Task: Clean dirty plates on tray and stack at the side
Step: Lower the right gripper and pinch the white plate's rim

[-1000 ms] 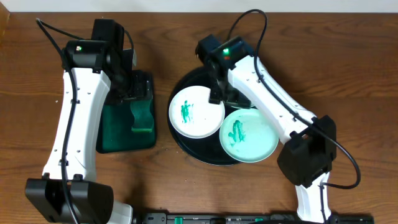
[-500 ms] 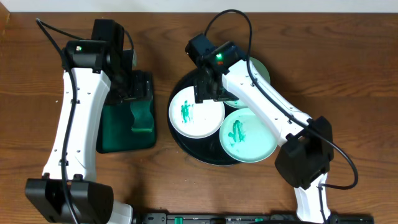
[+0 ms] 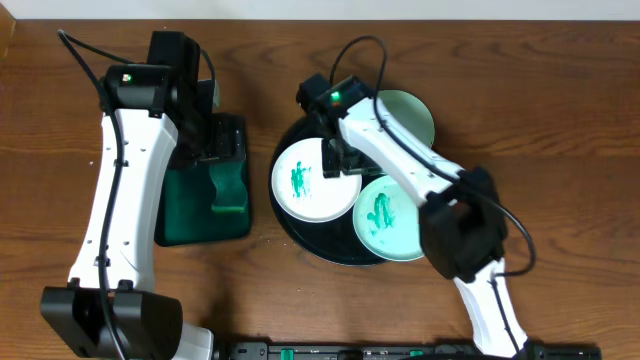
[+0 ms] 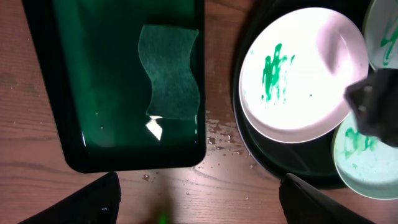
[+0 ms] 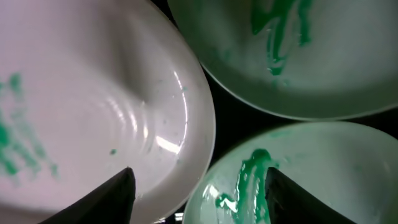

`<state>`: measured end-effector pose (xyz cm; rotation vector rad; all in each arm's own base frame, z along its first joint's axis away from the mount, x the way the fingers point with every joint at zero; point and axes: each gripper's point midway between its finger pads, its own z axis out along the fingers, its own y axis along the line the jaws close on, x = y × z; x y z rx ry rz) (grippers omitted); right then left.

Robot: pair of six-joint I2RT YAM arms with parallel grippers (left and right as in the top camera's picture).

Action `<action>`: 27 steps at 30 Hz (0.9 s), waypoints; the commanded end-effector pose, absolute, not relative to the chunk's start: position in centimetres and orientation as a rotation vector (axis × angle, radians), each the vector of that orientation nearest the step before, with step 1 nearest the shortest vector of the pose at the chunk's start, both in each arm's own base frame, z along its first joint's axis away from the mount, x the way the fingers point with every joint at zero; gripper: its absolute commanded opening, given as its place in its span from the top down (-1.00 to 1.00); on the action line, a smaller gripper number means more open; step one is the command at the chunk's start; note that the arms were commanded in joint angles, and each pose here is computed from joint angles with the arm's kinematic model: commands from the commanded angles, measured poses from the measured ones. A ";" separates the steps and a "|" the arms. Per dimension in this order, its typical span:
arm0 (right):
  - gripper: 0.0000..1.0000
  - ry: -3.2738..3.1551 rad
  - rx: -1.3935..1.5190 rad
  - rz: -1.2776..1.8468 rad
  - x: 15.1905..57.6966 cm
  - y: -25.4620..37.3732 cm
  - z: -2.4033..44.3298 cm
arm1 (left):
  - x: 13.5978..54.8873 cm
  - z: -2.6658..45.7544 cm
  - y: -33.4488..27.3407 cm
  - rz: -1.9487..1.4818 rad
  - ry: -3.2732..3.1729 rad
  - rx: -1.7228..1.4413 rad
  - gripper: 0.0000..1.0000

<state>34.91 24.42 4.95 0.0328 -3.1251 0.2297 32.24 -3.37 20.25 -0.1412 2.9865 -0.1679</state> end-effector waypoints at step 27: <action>-0.03 -2.970 0.200 0.090 35.5 21.4 2.9 | 32.6 20.8 -3.2 -0.162 2.962 -0.137 -0.64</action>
